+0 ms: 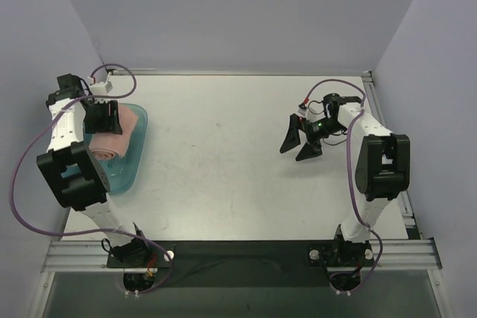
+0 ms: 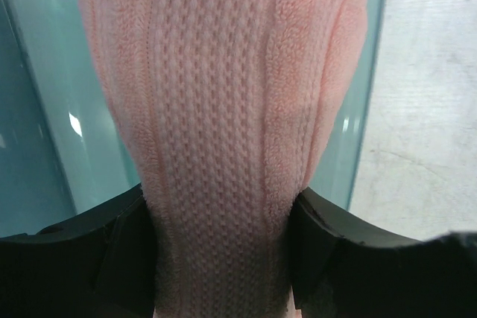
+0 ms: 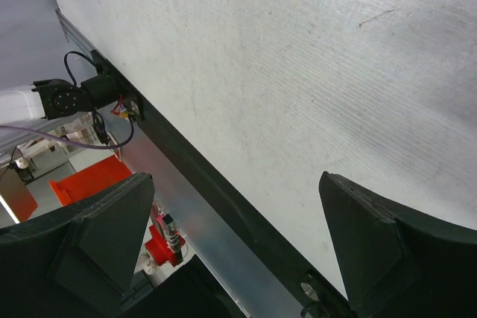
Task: Roll the towels
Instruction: Place the rolled towel into the container
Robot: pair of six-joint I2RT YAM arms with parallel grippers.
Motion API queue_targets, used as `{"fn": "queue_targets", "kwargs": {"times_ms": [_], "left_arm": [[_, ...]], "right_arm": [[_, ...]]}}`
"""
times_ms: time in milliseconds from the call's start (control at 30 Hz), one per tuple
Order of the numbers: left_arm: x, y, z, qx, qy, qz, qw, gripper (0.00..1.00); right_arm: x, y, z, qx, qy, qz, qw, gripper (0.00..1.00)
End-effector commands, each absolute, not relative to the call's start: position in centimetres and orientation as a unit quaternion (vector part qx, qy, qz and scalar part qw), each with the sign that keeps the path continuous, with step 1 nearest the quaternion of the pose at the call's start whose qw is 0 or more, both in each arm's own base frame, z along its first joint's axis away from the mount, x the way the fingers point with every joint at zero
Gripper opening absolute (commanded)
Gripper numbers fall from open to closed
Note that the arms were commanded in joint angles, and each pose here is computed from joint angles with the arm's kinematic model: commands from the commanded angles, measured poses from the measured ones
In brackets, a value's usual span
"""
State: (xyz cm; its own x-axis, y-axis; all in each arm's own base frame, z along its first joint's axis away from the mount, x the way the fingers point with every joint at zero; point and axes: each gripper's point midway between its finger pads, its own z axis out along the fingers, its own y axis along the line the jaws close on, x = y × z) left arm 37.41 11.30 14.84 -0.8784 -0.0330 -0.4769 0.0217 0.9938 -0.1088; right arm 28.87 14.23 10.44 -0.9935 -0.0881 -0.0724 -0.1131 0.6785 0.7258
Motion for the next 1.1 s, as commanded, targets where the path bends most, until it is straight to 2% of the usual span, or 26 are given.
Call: {"fn": "queue_targets", "kwargs": {"times_ms": [0, 333, 1000, 1033, 1067], "left_arm": [[39.0, 13.6, 13.8, -0.016, 0.966, -0.025, 0.257, 0.00], [40.8, 14.9, 8.9, -0.029, 0.970, -0.007, 0.241, 0.00], [41.3, 10.1, 5.6, -0.021, 0.973, -0.037, 0.228, 0.00], [41.1, 10.0, 5.1, -0.026, 0.974, -0.040, 0.222, 0.01], [41.0, 9.9, 4.8, -0.025, 0.974, -0.043, 0.219, 0.08]], "right_arm": [[28.3, 14.4, 11.4, -0.059, 0.916, 0.397, 0.007, 1.00], [28.0, 14.3, 11.4, -0.061, 0.917, 0.394, 0.009, 1.00], [27.9, 14.2, 11.1, -0.060, 0.919, 0.390, 0.004, 1.00], [27.8, 14.2, 11.1, -0.060, 0.918, 0.391, 0.004, 1.00], [27.8, 14.2, 11.0, -0.061, 0.919, 0.390, 0.003, 1.00]]}}
